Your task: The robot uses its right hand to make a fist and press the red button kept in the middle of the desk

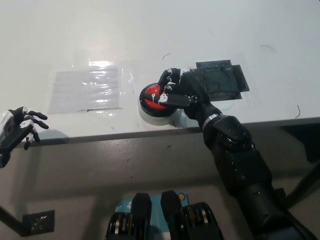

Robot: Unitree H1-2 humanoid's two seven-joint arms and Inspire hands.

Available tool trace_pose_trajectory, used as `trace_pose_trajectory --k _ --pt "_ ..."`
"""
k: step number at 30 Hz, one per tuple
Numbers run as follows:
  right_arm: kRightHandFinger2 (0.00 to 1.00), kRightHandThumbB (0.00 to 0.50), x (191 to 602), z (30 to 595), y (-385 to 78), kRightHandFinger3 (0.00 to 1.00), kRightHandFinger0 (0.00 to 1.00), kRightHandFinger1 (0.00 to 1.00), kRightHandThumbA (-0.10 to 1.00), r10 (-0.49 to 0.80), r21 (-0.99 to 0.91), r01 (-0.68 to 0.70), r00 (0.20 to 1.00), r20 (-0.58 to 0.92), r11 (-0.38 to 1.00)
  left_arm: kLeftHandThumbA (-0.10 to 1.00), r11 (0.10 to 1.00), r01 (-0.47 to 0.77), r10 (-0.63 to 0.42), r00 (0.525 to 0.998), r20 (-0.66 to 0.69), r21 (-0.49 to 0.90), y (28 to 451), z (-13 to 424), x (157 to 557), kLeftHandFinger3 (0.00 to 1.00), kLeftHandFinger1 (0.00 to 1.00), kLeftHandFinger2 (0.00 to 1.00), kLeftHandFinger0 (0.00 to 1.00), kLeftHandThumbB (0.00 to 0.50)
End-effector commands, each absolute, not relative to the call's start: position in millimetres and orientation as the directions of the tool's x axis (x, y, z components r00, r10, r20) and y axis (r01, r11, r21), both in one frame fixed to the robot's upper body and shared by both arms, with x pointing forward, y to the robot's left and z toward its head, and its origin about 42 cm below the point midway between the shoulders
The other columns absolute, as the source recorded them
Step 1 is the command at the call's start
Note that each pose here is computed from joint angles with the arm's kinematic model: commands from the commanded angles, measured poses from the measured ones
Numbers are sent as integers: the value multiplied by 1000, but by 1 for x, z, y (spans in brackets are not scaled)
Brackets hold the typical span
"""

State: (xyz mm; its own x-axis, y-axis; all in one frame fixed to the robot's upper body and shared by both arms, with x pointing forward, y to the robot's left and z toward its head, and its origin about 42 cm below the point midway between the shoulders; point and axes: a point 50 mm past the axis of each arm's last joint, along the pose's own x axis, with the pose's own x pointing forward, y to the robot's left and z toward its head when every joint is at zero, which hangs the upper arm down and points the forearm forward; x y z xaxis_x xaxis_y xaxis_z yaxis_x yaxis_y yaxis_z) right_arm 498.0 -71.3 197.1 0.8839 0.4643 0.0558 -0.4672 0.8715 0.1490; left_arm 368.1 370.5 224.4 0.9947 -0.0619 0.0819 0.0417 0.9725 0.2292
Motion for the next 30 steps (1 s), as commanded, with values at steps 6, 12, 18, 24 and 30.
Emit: trace_pose_trajectory --k 6,12,18,24,30 --pt "212 463 516 284 -55 213 0 0 1000 511 134 -540 836 202 831 521 965 34 -67 990 121 261 379 234 367 572 247 402 124 0" --pt "247 500 519 353 -69 256 0 0 1000 477 114 -530 823 309 840 526 966 36 -67 991 115 254 377 233 363 566 249 406 107 0" --pt "237 500 514 392 -93 233 0 0 1000 427 111 -499 820 381 859 538 963 32 -61 993 101 267 382 228 363 593 277 442 155 0" --pt "175 498 515 401 -132 106 0 0 1000 357 92 -427 840 408 900 516 969 31 -57 993 99 246 383 225 361 567 248 409 122 0" --pt "528 498 497 401 -165 539 373 459 1000 357 12 -398 837 414 917 510 970 20 -47 994 103 242 381 228 357 563 260 429 124 0"
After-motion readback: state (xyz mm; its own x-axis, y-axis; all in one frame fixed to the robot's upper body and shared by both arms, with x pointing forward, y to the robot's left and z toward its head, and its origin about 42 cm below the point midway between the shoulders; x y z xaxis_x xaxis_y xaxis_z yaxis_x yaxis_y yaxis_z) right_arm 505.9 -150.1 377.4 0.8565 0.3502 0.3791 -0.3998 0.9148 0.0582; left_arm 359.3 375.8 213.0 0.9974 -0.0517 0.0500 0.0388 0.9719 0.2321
